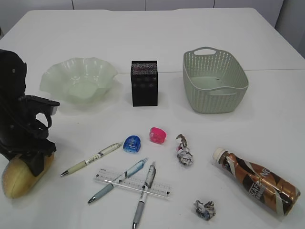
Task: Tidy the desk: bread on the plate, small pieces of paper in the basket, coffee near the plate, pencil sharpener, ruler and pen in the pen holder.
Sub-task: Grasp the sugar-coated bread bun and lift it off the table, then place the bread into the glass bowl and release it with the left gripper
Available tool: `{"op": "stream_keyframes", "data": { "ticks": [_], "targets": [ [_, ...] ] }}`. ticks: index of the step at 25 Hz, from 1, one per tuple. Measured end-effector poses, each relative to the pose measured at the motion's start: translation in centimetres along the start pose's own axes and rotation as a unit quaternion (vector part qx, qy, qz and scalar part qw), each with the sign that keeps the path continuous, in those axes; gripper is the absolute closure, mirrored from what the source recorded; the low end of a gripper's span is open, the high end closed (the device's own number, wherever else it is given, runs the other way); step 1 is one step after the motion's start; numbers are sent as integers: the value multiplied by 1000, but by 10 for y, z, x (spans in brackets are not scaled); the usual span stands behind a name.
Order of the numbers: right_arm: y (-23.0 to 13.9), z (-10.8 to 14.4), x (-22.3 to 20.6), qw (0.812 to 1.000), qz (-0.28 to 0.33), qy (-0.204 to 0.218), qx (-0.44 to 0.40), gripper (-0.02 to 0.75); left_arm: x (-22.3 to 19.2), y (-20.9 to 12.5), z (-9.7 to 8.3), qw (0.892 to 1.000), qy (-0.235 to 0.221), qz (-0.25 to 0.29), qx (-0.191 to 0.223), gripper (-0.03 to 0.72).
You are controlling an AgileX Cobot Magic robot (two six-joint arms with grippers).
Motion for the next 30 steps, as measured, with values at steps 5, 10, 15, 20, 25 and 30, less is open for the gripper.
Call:
{"op": "stream_keyframes", "data": {
  "ticks": [5,10,15,20,25,30],
  "targets": [
    [0,-2,0,1000,-1,-4,3,186,1,-5,-2,1000,-5,15,18,333],
    [1,-1,0,1000,-2,-4,3,186,19,-7,-1,998,-11,49,30,342],
    [1,-1,0,1000,-2,-4,3,186,46,13,0,999,-21,24,40,344],
    [1,-1,0,1000,-2,-4,3,186,62,32,-13,996,-64,-11,61,344],
    [1,-1,0,1000,-2,-4,3,186,84,51,-10,995,-64,-50,62,344],
    [1,-1,0,1000,-2,-4,3,186,128,82,4,990,-37,-126,56,344]
  ]
}}
Point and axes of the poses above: a point on each arm's last joint axis where the gripper is mounted, x pointing back along that axis away from the gripper, z along the wrist's bending axis when the last joint is at zero, y = z × x, the point moved 9 cm from there along -x, pointing out along that axis toward the gripper, and after that the axes turned 11 degrees about -x, right-handed, at the moved point
